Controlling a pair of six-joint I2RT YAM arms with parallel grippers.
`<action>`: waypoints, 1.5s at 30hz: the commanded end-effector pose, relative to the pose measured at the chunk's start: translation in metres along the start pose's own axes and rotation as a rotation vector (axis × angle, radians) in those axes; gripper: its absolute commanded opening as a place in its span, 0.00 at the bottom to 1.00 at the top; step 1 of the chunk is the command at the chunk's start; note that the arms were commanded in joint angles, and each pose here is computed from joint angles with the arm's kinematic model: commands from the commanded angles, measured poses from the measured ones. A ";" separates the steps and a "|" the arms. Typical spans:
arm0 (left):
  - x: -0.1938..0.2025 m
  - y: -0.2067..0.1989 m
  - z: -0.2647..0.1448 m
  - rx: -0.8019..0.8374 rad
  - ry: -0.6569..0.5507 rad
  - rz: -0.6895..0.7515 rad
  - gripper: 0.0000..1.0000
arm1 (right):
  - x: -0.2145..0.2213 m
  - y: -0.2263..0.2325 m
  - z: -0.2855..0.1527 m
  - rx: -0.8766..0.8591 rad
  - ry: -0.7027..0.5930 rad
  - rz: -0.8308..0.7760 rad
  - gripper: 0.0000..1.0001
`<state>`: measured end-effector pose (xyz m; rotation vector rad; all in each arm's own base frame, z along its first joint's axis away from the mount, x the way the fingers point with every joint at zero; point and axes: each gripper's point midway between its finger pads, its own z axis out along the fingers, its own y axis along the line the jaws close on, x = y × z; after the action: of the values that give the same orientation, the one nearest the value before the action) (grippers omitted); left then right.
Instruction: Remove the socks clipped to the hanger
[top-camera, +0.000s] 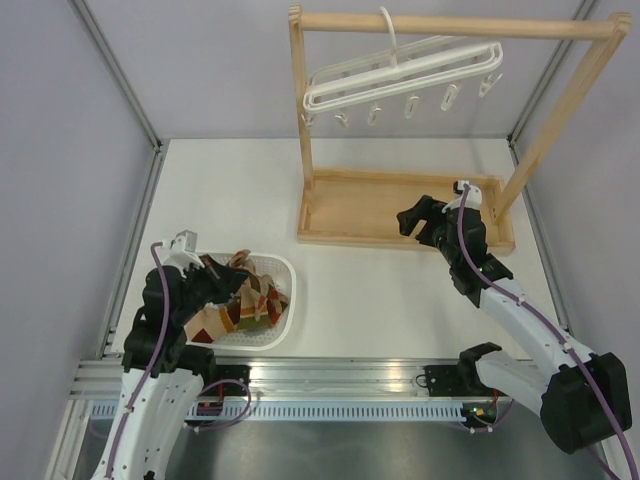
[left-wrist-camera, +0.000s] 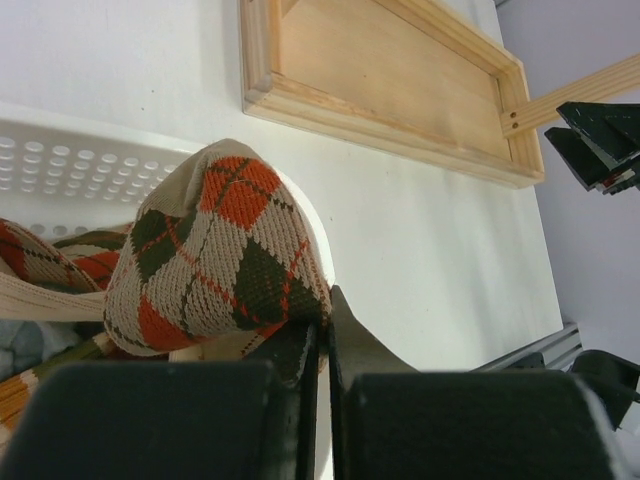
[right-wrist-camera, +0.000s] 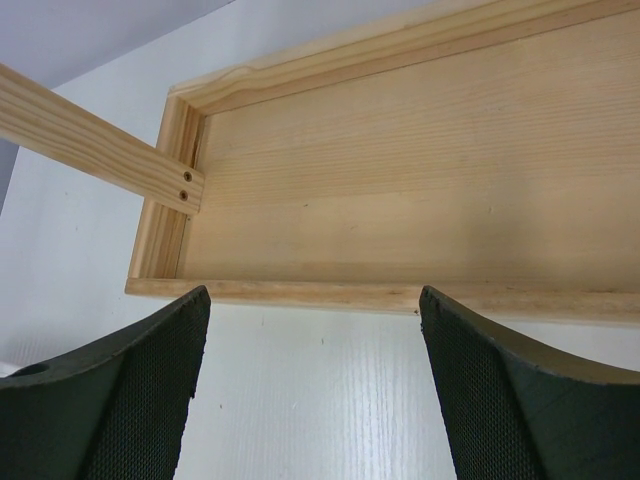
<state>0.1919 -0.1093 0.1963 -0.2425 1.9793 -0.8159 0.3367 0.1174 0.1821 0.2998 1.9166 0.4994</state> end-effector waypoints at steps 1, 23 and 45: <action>0.007 -0.007 -0.004 0.026 0.027 -0.042 0.02 | -0.007 0.006 -0.003 -0.034 -0.036 0.027 0.89; -0.003 -0.003 -0.035 -0.080 -0.037 -0.107 1.00 | 0.001 0.002 -0.002 -0.030 -0.022 0.040 0.89; -0.139 -0.037 0.022 -0.132 -0.202 0.292 1.00 | -0.011 -0.023 -0.022 0.073 -0.001 -0.115 0.89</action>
<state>0.2522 -0.0835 0.2696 -0.2349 1.9653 -0.5347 0.3178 0.0961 0.1665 0.2569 1.9761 0.3983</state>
